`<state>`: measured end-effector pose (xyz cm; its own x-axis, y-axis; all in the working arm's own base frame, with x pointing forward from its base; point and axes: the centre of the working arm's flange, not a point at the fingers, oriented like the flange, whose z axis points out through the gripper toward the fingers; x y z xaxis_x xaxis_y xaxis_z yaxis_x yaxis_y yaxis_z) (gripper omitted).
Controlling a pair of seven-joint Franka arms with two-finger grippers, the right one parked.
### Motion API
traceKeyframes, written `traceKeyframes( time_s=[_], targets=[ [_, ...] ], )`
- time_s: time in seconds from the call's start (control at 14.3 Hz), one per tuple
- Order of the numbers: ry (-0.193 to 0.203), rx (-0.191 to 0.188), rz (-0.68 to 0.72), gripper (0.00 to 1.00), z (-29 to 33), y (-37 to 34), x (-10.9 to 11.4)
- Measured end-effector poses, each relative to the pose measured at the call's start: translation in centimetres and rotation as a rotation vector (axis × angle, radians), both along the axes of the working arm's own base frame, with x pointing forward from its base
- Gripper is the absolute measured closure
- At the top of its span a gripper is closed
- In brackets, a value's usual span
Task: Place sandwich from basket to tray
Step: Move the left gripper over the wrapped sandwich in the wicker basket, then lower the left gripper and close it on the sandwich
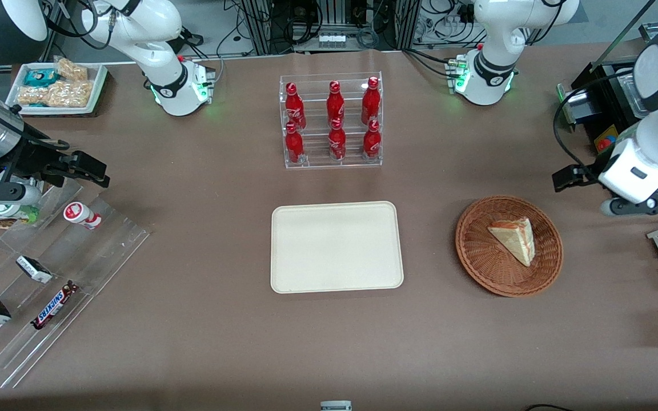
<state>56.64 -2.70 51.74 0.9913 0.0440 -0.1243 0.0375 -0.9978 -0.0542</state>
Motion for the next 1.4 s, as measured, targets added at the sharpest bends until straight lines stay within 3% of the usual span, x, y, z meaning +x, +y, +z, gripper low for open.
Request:
traceKeyframes(
  time_s=[0.21, 0.56, 0.7, 0.98, 1.33, 1.4],
  targets=[
    [-0.02, -0.002, -0.002, 0.0, -4.6, 0.0, 0.0],
    [-0.087, -0.004, 0.065, 0.0, -13.2, 0.0, -1.2],
    [-0.112, -0.001, 0.175, 0.0, -16.4, 0.1, -1.7],
    [-0.147, 0.019, 0.561, 0.0, -20.3, 0.0, -1.3],
    [-0.166, 0.025, 0.777, 0.02, -24.5, 0.2, -1.4],
    [-0.163, 0.028, 0.798, 0.1, -25.3, 0.2, -1.4]
  ],
)
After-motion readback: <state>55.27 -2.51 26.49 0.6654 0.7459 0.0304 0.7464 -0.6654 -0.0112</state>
